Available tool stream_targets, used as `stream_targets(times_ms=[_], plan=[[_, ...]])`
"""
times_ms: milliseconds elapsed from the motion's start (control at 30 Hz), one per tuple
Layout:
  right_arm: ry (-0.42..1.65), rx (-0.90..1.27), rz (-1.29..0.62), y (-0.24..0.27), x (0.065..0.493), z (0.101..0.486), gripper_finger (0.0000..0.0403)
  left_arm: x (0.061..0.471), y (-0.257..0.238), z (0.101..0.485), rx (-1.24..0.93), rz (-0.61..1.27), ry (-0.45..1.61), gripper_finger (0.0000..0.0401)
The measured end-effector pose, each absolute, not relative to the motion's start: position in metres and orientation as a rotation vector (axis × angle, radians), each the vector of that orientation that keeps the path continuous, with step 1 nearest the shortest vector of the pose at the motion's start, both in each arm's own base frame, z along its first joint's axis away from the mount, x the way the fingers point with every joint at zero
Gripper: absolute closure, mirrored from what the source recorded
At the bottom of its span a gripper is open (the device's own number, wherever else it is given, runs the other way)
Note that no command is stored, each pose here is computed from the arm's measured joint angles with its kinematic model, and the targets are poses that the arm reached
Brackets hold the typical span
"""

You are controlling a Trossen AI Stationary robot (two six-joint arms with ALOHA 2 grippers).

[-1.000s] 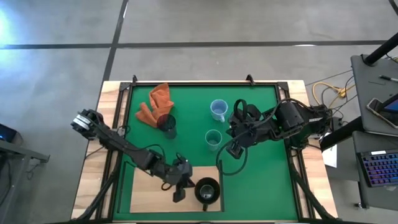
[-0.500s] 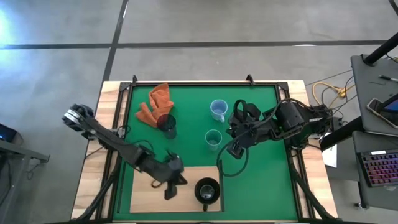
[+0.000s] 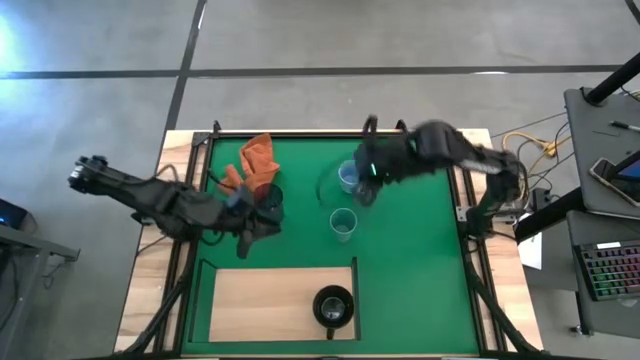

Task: Stack small to large cups/mugs on shelf
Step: Put the blue mug on the shelf

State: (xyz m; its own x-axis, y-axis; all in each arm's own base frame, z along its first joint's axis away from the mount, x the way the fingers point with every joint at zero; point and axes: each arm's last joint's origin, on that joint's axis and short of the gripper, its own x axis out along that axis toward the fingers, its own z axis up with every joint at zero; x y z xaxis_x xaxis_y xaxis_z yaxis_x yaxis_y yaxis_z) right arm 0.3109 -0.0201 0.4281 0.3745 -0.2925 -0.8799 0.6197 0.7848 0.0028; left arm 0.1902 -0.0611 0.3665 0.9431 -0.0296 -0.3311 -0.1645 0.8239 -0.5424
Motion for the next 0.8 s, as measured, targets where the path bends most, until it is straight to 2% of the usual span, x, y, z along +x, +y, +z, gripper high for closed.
stream_targets(times_ms=[200, 367, 500, 800], plan=[[1.154, 0.531, -0.716, -0.111, 0.308, 0.386, 0.0274, 0.166, -0.051, 0.377, -0.589, 0.066, 0.285, 0.0307], [1.118, 0.706, -0.634, -0.161, 0.313, 0.339, 0.0280, 0.148, -0.043, 0.375, -0.563, 0.089, 0.333, 0.0307], [1.080, 0.787, -0.615, -0.184, 0.316, 0.306, 0.0278, 0.139, -0.038, 0.376, -0.531, 0.100, 0.332, 0.0307], [1.172, 0.805, -0.666, -0.197, 0.318, 0.258, 0.0279, 0.130, -0.026, 0.378, -0.488, 0.149, 0.305, 0.0307]])
